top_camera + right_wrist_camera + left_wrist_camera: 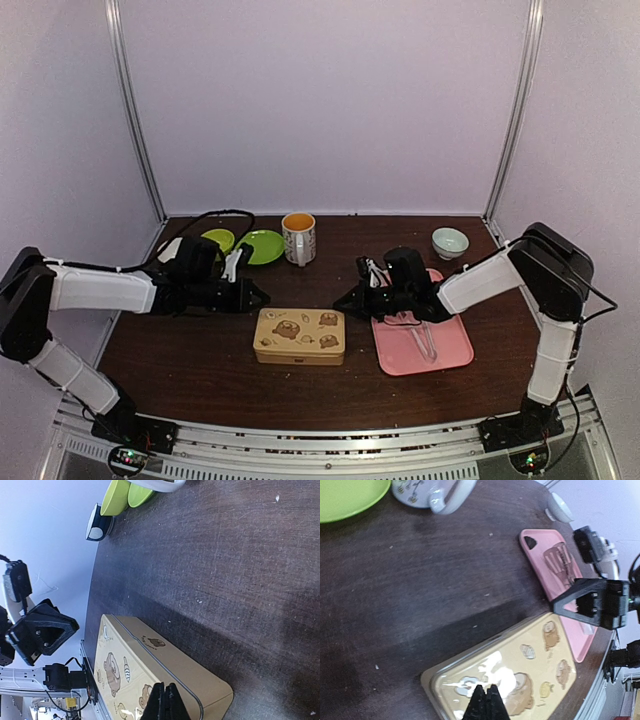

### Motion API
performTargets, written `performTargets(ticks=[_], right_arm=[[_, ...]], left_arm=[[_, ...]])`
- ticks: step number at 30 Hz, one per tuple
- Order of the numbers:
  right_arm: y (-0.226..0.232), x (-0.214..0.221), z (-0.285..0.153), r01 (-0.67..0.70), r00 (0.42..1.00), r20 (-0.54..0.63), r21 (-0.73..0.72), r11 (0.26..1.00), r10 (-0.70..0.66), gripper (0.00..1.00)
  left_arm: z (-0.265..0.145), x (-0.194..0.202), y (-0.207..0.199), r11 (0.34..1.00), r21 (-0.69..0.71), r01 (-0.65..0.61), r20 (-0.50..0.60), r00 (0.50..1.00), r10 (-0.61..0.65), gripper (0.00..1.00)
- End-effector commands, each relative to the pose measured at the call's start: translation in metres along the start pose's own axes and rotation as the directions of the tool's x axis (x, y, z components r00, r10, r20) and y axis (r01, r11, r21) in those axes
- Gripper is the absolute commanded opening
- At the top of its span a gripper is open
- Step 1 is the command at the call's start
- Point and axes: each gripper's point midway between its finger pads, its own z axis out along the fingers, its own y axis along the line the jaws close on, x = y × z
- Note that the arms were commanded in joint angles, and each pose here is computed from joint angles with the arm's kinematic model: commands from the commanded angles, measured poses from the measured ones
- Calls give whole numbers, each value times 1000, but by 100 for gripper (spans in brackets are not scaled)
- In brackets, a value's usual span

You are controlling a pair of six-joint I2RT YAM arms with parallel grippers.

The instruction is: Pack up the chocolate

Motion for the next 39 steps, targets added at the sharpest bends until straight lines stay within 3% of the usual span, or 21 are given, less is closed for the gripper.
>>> performTargets(ticks=[1, 6, 11, 14, 20, 24, 32, 39], right_arm=[[30, -16, -15, 39, 999, 37, -47, 998, -37, 0], [35, -13, -20, 60, 998, 37, -54, 997, -58, 0], [-18, 20, -2, -7, 998, -65, 47, 999, 10, 0], [-27, 24, 2, -28, 997, -73, 55, 998, 32, 0], [24, -9, -16, 71, 997, -14, 9, 997, -71, 0], [44, -15, -26, 113, 994, 6, -17, 993, -113, 0], [-34, 30, -1, 4, 995, -99, 104, 995, 6, 0], [18, 1, -17, 70, 997, -33, 18, 997, -70, 0]], left_arm=[[19, 24, 33, 997, -8, 76, -21, 997, -76, 0], [36, 47, 42, 991, 18, 130, -92, 988, -128, 0], [14, 21, 31, 998, -23, 60, -33, 998, -61, 0], [5, 13, 30, 998, -57, 30, -18, 999, -32, 0], [17, 37, 36, 995, -25, 91, -75, 993, -93, 0], [11, 25, 24, 996, 11, 85, -57, 995, -84, 0], [-17, -30, -17, 999, 45, -11, 14, 1000, 10, 0], [2, 6, 12, 999, 4, 54, -42, 998, -54, 0]])
